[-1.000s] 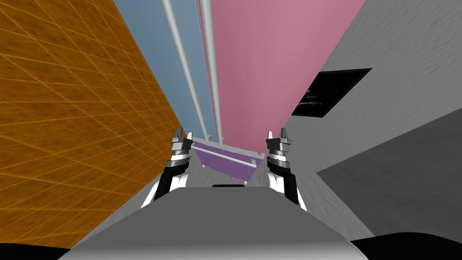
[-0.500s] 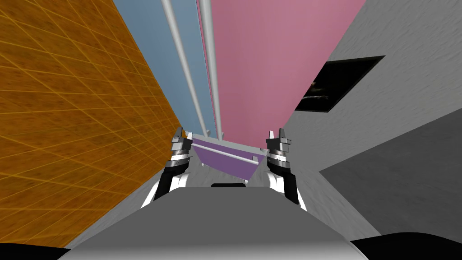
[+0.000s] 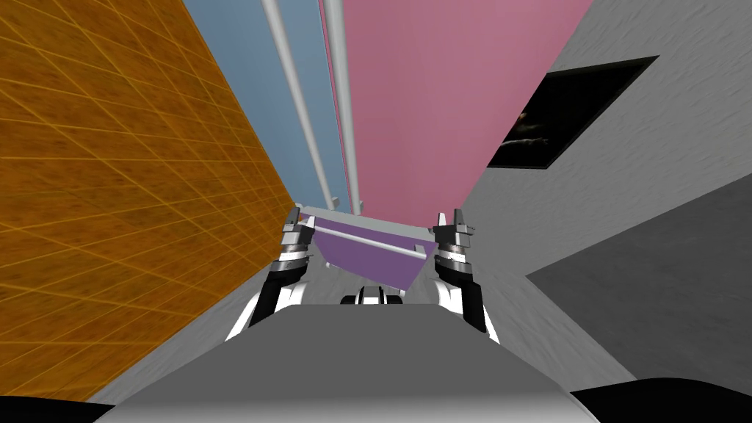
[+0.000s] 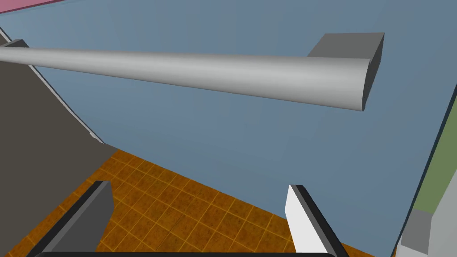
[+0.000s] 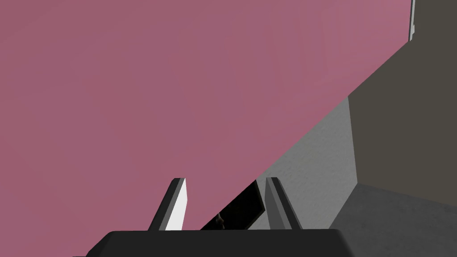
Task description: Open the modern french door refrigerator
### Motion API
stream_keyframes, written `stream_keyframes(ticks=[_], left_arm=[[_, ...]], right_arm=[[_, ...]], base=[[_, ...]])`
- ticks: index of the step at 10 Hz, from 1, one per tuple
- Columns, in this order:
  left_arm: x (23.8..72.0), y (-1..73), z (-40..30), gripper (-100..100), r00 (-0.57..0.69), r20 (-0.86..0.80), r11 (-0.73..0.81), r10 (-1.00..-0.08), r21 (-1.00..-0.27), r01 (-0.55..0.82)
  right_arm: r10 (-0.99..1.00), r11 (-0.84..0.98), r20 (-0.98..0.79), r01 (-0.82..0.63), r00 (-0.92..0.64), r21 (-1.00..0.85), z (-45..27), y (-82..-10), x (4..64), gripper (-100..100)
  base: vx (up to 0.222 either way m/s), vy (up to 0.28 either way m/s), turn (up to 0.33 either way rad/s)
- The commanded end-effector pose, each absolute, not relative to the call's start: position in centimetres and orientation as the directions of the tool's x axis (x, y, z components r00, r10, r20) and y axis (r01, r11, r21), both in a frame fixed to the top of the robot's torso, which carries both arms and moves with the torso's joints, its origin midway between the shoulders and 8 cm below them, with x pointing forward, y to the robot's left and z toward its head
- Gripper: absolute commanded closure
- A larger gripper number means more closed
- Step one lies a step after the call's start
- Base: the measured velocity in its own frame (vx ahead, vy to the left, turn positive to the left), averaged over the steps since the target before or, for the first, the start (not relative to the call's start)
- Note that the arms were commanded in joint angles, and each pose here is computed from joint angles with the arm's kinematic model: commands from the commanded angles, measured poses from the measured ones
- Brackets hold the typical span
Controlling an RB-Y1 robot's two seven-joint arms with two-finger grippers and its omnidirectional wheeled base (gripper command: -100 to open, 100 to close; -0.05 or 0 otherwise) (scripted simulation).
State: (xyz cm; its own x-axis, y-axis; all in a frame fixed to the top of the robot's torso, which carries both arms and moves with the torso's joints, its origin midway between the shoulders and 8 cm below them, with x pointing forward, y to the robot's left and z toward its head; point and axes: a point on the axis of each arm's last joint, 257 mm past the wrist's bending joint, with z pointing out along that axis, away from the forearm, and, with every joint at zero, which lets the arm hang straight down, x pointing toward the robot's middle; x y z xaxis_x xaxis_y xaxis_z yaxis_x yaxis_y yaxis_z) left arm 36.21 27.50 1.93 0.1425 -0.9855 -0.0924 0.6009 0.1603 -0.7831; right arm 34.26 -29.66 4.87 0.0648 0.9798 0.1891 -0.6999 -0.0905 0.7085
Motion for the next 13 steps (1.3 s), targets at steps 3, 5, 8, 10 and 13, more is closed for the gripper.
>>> stream_keyframes(ticks=[3,5,8,10,13], left_arm=[[37.2,26.2,-0.5,-100,0.093,-0.201,0.217,-0.975,-0.785,0.581],[37.7,26.0,-1.9,-100,0.078,-0.234,0.236,-0.969,-0.787,0.570],[38.4,25.7,-4.3,-100,0.065,-0.267,0.257,-0.962,-0.792,0.554],[38.8,25.6,-5.9,-100,0.058,-0.283,0.268,-0.957,-0.796,0.543],[39.2,25.5,-7.7,-100,0.051,-0.297,0.278,-0.954,-0.801,0.530]], right_arm=[[0.980,-0.090,0.189,-0.700,0.065,0.709,4.9,-29.7,34.3,0],[0.980,-0.090,0.189,-0.700,0.065,0.709,4.9,-29.7,34.3,0],[0.980,-0.090,0.189,-0.700,0.065,0.709,4.9,-29.7,34.3,0],[0.980,-0.090,0.189,-0.700,0.065,0.709,4.9,-29.7,34.3,0],[0.980,-0.090,0.189,-0.700,0.065,0.709,4.9,-29.7,34.3,0]], base=[[0.013,0.007,-0.024],[0.017,0.009,-0.034],[0.020,0.012,-0.032],[0.023,0.011,-0.038],[0.015,0.008,-0.025]])
